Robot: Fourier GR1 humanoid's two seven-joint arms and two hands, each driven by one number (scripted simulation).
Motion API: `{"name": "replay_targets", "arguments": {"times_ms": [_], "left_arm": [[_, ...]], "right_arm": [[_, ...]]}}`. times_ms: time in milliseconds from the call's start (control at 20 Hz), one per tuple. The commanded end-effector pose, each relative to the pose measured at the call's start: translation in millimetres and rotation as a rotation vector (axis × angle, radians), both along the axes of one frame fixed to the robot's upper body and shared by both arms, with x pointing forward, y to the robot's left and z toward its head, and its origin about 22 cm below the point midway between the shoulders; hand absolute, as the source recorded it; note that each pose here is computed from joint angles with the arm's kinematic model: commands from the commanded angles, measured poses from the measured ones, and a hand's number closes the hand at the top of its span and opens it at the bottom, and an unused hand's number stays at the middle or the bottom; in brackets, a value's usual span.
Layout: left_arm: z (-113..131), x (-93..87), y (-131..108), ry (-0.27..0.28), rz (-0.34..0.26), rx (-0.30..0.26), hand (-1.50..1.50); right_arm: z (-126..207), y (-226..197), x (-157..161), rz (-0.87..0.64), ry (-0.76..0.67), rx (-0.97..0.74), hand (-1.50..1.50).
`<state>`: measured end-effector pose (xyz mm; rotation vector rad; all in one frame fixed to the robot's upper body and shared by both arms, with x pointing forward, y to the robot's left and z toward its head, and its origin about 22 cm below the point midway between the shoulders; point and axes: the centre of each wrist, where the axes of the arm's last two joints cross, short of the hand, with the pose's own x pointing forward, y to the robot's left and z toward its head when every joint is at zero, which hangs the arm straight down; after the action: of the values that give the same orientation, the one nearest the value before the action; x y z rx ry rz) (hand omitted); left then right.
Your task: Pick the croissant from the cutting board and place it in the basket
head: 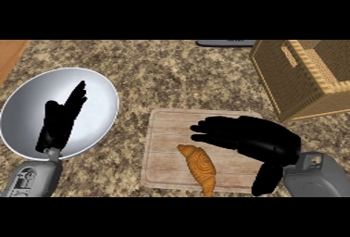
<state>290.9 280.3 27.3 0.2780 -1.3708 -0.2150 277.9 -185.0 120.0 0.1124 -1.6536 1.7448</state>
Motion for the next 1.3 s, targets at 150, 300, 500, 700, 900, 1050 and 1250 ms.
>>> {"name": "replay_targets", "arguments": {"times_ms": [150,300,500,700,900,1050,1250], "left_arm": [[-7.9,7.0,-1.4,0.018,-0.009,-0.005,0.0],[-4.0,8.7,0.0,0.012,-0.004,-0.01,0.0],[-16.8,6.4,-22.6,0.016,0.0,-0.007,0.0],[-9.3,1.9,-13.6,0.02,0.004,-0.008,0.0],[-13.0,-1.6,-11.6,0.02,0.008,0.0,0.0],[0.7,13.2,-16.7,0.009,-0.01,-0.013,0.0],[-2.2,16.3,-0.6,0.029,-0.003,-0.02,0.0]], "right_arm": [[-19.6,25.6,-10.3,0.01,-0.014,-0.003,-1.5],[-40.0,45.3,-6.8,0.019,-0.01,-0.011,-1.5],[-41.0,27.8,3.5,0.019,-0.003,-0.006,-1.5],[-62.0,40.0,0.1,0.012,0.005,0.0,-1.5],[-46.3,37.4,-2.9,0.008,0.015,-0.04,-1.5],[-70.4,55.3,14.6,-0.009,0.017,-0.035,-1.5],[-63.7,42.9,-15.8,0.017,0.041,-0.048,-1.5]]}}
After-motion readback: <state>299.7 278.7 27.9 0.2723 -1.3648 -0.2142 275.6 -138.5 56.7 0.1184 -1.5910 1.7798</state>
